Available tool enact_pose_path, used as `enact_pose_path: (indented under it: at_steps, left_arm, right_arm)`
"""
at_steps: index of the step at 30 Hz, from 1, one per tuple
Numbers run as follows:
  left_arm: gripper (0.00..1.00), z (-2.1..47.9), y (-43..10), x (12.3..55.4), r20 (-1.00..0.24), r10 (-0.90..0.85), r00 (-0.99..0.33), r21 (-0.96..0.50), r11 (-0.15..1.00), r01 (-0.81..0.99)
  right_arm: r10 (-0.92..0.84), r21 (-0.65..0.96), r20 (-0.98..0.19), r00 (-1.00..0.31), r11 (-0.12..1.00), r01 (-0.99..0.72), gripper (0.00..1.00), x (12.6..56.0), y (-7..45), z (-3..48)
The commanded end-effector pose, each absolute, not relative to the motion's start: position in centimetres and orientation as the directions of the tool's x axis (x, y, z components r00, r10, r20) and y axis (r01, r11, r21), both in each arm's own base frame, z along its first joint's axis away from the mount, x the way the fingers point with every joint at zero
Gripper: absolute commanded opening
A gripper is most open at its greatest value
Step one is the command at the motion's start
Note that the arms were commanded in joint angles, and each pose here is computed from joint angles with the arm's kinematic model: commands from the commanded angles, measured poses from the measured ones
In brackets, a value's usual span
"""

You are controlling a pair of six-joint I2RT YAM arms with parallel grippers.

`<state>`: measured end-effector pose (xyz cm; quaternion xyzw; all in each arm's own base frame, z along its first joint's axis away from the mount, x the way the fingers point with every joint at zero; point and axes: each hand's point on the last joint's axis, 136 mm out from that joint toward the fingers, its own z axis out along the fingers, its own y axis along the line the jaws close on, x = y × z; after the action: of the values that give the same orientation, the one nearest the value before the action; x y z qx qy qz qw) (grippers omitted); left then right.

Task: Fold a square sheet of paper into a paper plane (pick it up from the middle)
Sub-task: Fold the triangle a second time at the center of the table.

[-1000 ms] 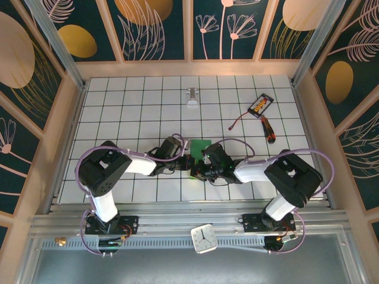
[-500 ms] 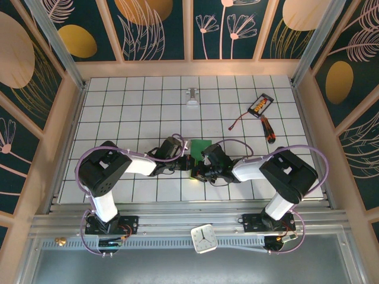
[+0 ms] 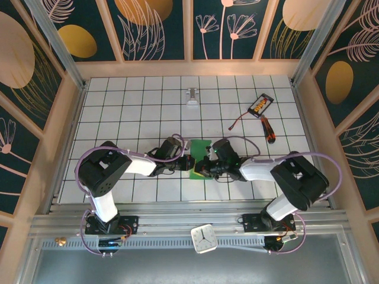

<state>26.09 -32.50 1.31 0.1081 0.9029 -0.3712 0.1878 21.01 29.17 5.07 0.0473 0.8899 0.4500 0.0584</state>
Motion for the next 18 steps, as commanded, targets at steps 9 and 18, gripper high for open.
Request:
enact_pose_path:
  at_steps: [9, 18]
  left_arm:
    - [0.0, -5.2, -27.8, 22.9, -0.253, 0.088, -0.964, -0.491, 0.846, 0.206]
    - [0.0, -5.1, -27.7, 22.8, -0.253, 0.087, -0.964, -0.491, 0.846, 0.205]
  right_arm:
    - [0.227, 0.768, -0.163, -0.96, 0.64, 0.021, 0.0, 25.7, 26.1, 5.1]
    - [0.194, 0.745, -0.167, -0.967, 0.667, 0.006, 0.0, 27.3, 27.0, 3.7]
